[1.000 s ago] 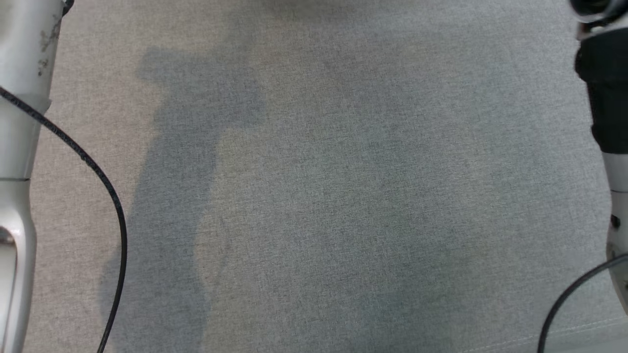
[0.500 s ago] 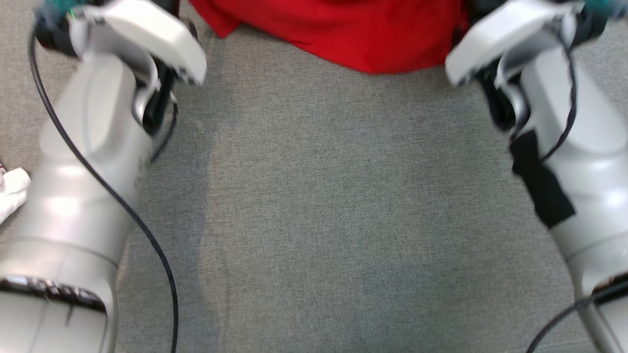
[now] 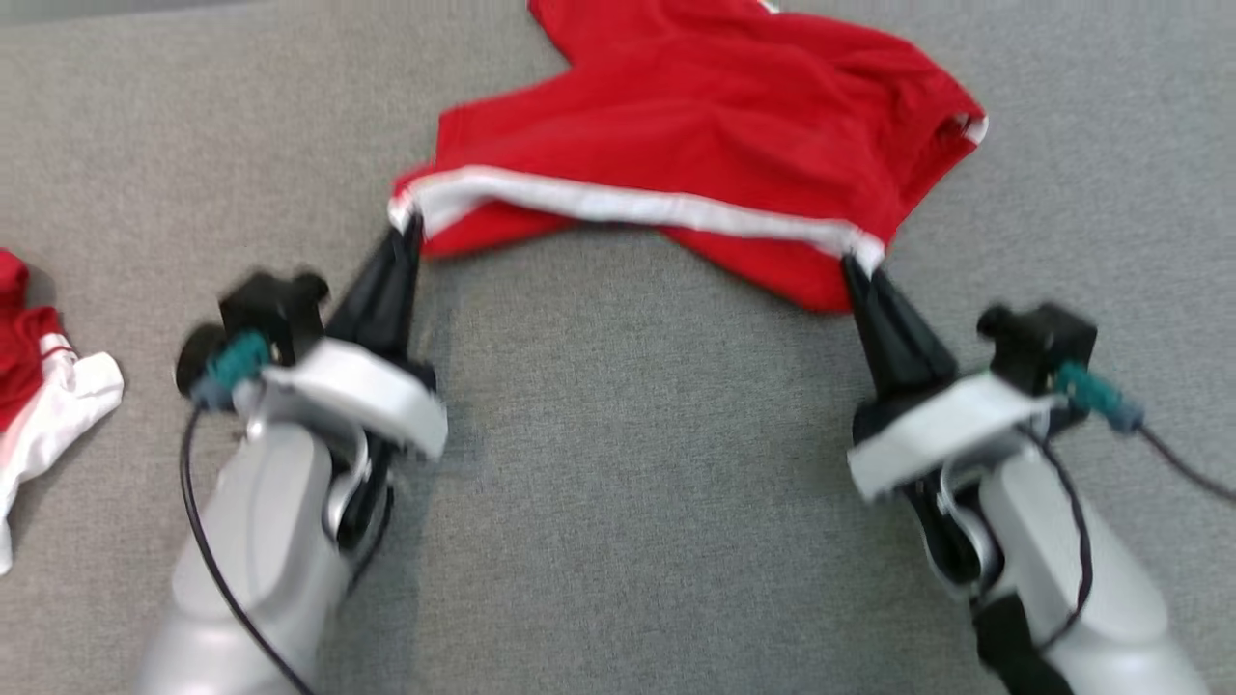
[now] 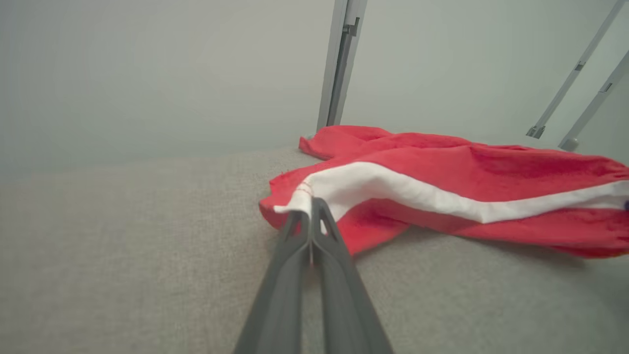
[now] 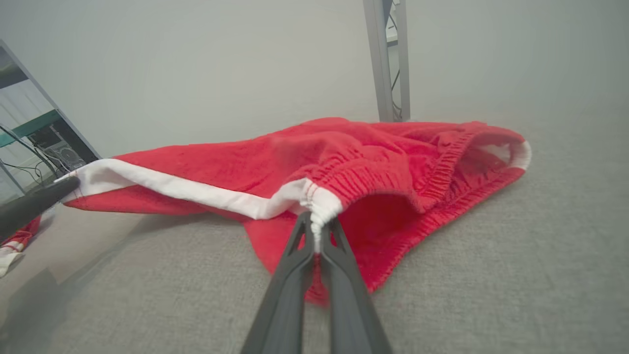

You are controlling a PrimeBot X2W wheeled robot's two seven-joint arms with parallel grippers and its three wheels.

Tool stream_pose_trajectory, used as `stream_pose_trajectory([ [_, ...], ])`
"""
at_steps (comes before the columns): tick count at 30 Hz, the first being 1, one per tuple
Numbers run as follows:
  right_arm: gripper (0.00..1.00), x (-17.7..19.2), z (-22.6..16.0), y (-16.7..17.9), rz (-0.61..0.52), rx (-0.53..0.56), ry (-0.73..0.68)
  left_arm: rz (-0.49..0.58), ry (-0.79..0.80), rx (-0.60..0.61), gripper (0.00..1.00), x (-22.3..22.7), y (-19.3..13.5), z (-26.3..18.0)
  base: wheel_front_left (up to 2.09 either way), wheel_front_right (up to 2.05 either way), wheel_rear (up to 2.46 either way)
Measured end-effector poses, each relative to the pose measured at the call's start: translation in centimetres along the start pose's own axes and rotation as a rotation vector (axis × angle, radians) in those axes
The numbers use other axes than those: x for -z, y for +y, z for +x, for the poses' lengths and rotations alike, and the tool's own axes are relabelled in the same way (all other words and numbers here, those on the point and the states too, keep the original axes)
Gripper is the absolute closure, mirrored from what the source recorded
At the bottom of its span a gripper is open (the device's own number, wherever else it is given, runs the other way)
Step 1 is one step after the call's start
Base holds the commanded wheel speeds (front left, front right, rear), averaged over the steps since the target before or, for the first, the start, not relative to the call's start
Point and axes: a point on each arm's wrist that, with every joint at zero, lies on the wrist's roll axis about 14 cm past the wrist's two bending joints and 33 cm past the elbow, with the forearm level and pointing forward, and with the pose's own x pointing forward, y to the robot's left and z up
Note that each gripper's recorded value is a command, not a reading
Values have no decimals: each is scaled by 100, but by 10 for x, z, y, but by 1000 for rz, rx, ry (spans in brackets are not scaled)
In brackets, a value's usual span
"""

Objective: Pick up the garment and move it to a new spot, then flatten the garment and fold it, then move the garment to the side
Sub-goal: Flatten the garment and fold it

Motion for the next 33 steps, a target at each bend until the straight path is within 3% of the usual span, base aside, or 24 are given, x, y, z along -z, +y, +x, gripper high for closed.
stream_pose_trajectory([
  [4,100,12,-47,10,24,18,15,14,13,3,100,8,-6,-41,0,0,0],
  [14,100,15,-119,20,36,66,14,-81,37,-78,100,22,-18,-124,0,0,0],
  [22,100,25,-165,35,33,80,108,-99,56,-126,100,10,-33,-175,0,0,0],
  [33,100,10,-182,42,19,91,129,-65,20,-122,100,-23,-36,-189,0,0,0],
])
